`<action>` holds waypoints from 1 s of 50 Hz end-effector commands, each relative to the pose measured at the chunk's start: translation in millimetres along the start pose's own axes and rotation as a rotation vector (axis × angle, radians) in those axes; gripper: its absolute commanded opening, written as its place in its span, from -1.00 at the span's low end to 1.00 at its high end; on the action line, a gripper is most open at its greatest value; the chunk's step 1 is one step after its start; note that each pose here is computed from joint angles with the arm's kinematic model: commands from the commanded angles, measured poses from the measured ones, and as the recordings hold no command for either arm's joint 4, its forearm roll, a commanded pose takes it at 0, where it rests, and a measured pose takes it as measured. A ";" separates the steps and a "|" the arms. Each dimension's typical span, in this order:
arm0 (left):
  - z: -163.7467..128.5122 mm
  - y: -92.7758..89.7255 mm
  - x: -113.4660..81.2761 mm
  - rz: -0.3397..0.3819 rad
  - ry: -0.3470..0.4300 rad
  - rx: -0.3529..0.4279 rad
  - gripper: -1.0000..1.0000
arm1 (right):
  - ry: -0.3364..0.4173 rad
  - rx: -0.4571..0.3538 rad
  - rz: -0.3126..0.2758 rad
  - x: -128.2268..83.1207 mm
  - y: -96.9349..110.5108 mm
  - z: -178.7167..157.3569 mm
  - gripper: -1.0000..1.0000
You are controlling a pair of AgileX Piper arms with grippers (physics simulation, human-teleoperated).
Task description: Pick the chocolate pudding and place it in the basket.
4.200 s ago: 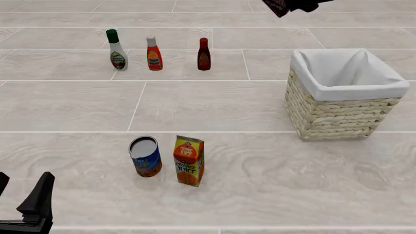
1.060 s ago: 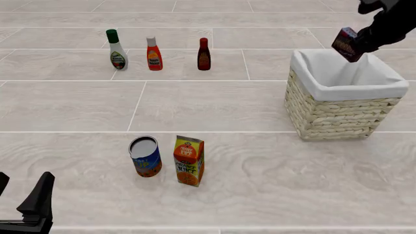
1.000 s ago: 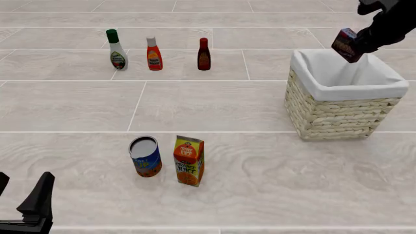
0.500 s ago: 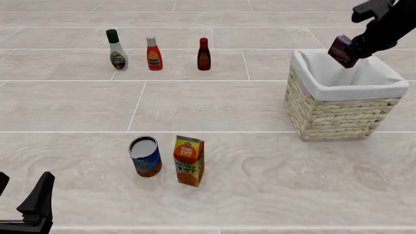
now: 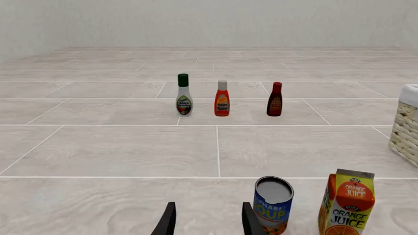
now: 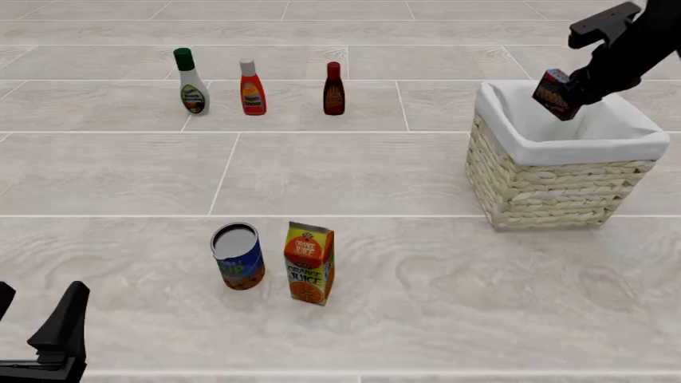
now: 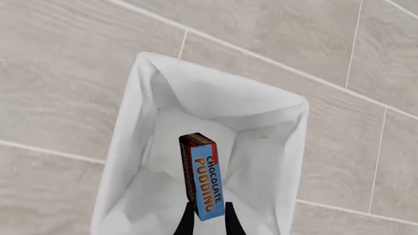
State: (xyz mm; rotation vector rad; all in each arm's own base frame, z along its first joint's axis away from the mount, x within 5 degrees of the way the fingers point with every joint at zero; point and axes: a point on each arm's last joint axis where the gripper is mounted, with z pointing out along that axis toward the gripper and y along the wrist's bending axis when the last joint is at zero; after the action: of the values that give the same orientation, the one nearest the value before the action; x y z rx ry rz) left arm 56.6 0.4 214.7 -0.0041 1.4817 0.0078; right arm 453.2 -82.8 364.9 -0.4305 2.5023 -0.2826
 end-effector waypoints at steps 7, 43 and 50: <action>-0.2 -0.4 -0.5 -0.001 0.000 0.007 1.00 | 0.017 -0.008 0.008 0.6 -0.6 11.4 -1.00; -0.2 -0.4 -0.5 -0.001 0.000 0.007 1.00 | 0.064 -0.037 0.006 3.0 2.0 51.1 -1.00; -0.2 -0.4 -0.5 -0.001 0.000 0.007 1.00 | 0.070 -0.041 0.006 3.0 2.8 57.1 -1.00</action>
State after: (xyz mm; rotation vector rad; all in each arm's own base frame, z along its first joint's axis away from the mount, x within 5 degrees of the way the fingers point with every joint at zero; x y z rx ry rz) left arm 56.6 0.4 214.7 -0.0042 1.4817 0.0078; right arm 480.3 -88.3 319.9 -0.4510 2.5729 -0.2573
